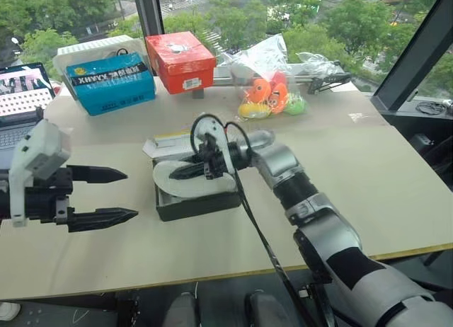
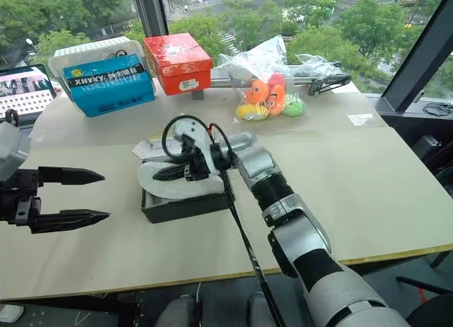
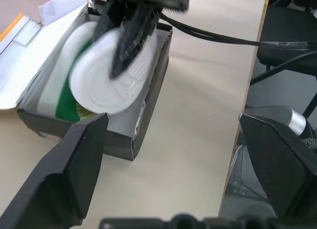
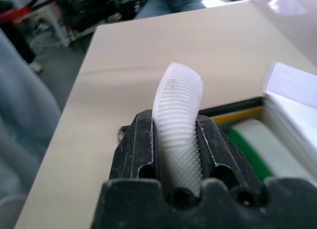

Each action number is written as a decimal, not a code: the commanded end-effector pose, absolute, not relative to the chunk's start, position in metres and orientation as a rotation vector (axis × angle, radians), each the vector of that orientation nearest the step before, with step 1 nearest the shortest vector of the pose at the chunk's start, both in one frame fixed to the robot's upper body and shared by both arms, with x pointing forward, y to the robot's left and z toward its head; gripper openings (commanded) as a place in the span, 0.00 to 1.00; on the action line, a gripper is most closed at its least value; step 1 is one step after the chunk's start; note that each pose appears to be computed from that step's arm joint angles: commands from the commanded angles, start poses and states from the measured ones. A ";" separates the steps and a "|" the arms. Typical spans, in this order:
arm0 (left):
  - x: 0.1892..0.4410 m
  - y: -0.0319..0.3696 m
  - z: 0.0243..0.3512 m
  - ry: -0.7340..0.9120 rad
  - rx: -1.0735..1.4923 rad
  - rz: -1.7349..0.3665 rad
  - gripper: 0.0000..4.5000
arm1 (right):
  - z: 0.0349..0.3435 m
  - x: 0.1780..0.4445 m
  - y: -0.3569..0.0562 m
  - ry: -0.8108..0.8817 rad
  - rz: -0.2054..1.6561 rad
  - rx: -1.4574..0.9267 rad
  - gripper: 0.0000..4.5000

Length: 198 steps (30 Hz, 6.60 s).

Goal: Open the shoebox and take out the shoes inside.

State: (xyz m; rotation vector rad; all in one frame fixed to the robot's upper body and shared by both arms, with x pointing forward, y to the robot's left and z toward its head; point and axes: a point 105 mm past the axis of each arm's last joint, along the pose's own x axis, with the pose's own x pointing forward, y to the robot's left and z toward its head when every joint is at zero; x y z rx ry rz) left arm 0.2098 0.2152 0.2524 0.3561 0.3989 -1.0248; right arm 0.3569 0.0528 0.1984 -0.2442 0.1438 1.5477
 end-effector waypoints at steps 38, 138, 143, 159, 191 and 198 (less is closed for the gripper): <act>0.247 0.191 0.245 0.396 0.424 -1.170 1.00 | 0.149 0.459 -0.137 0.231 0.272 -0.390 0.55; 0.222 0.252 0.254 0.400 0.475 -0.798 1.00 | 0.212 0.405 0.019 0.062 1.293 -0.820 0.99; 0.222 0.253 0.254 0.399 0.476 -0.796 1.00 | 0.211 0.406 0.017 0.072 1.292 -0.821 0.99; 0.225 0.252 0.255 0.390 0.482 -0.803 1.00 | 0.163 0.388 0.051 0.142 1.373 -0.808 0.99; 0.243 0.239 0.252 0.367 0.492 -0.866 1.00 | 0.240 0.377 0.064 -0.491 1.078 -1.167 0.11; 0.247 0.236 0.250 0.361 0.492 -0.885 1.00 | 0.258 0.377 0.048 -0.539 0.996 -1.202 0.11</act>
